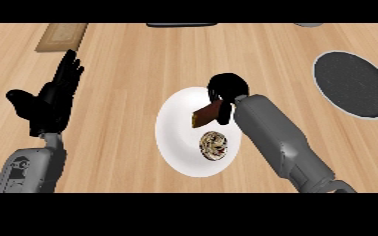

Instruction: Pick the sweet potato from the plate and place it in the pan

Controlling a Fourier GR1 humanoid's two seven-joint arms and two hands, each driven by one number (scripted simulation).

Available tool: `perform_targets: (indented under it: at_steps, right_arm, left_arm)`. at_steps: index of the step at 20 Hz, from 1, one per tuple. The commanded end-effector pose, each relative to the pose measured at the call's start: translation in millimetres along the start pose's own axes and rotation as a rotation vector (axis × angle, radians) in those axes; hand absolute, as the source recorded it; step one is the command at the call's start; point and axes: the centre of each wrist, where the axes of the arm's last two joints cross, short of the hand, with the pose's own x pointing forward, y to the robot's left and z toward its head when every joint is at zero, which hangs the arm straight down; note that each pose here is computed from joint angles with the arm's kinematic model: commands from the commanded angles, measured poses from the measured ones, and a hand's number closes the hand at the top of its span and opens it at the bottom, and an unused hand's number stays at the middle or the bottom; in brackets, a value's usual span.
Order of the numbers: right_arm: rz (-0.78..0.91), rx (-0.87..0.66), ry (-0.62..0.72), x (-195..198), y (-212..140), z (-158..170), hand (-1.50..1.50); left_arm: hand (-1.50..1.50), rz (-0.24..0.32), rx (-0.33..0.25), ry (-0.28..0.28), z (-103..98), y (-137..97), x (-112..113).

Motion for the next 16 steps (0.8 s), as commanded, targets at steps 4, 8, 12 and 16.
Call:
perform_targets:
  at_steps: [4,8,12,16]
  right_arm:
    - [-0.328,-0.369,0.589,-26,-49,4,1.50]
    - [-0.283,-0.674,0.678,-11,-79,11,1.50]
    - [-0.308,-0.844,0.701,1,-110,26,1.50]
    - [-0.335,-0.968,0.782,-19,-118,39,1.50]
  left_arm:
    - [0.00,-0.008,0.004,0.000,7,-2,-5]
    - [0.00,0.005,-0.012,-0.003,5,6,5]
    - [0.00,0.000,-0.007,0.000,5,4,-4]
    - [0.00,0.009,0.000,0.003,13,-7,-21]
